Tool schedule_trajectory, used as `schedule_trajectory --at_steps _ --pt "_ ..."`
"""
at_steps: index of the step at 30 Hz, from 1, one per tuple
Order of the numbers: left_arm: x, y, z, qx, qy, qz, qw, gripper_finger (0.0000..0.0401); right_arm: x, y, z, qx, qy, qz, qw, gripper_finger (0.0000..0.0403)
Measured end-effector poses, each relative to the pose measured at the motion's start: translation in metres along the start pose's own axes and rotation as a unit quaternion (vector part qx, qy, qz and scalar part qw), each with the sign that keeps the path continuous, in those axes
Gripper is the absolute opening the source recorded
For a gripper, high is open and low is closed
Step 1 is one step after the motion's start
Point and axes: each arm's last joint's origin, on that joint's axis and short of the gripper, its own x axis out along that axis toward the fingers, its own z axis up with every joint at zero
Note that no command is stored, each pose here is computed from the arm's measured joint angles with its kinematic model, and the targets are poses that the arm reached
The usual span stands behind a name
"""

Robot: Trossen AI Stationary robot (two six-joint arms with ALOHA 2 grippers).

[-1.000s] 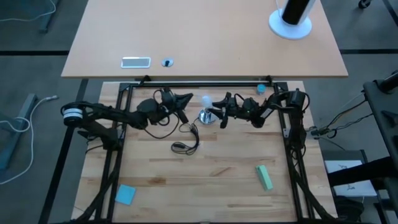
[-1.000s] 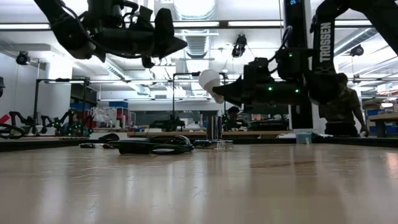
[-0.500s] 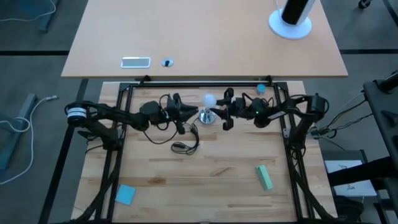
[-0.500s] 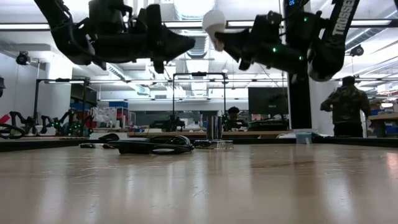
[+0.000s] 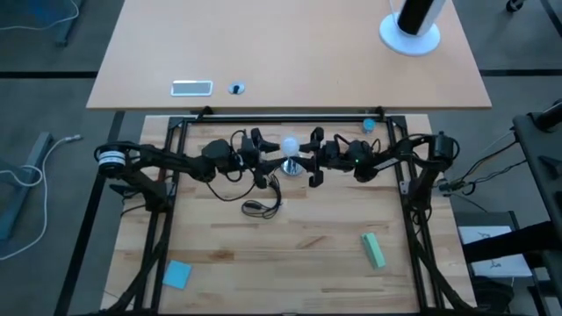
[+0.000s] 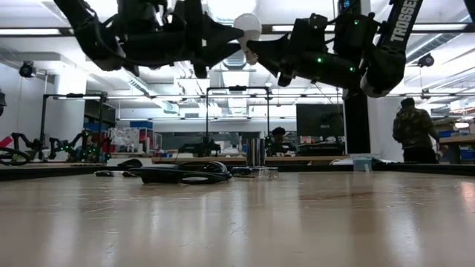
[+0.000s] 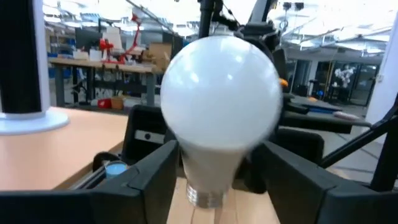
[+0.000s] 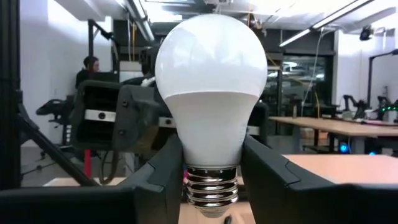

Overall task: Screw lightbulb
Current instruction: Insert the lightbulb into the lamp

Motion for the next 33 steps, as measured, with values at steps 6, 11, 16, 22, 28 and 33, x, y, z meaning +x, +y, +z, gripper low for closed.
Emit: schedule_trajectory --at_steps 6,11,16,22,28,33 --pt "0.017 0.001 0.002 0.003 0.015 0.001 1.000 0.0227 0.001 0.003 -0.002 0.001 0.011 -0.003 1.000 0.0126" --pt "0.026 0.001 0.002 0.017 0.015 -0.016 1.000 0.0225 0.001 0.007 -0.004 -0.003 0.017 0.001 1.000 0.0126" --pt "0.025 0.002 -0.002 0.020 0.024 -0.008 0.999 0.0193 0.001 0.007 -0.008 0.011 0.039 0.001 0.999 0.0129" --pt "0.023 0.005 -0.003 0.063 0.033 0.031 0.997 0.0166 -0.001 0.006 -0.017 0.035 0.092 -0.008 0.995 0.0156" --pt "0.023 0.010 -0.002 0.085 0.035 0.051 0.994 0.0170 -0.004 0.003 -0.019 0.041 0.158 -0.064 0.984 0.0174" --pt "0.021 0.011 -0.004 0.122 0.042 0.051 0.990 0.0162 -0.010 0.000 -0.009 0.016 0.204 -0.122 0.971 0.0188"
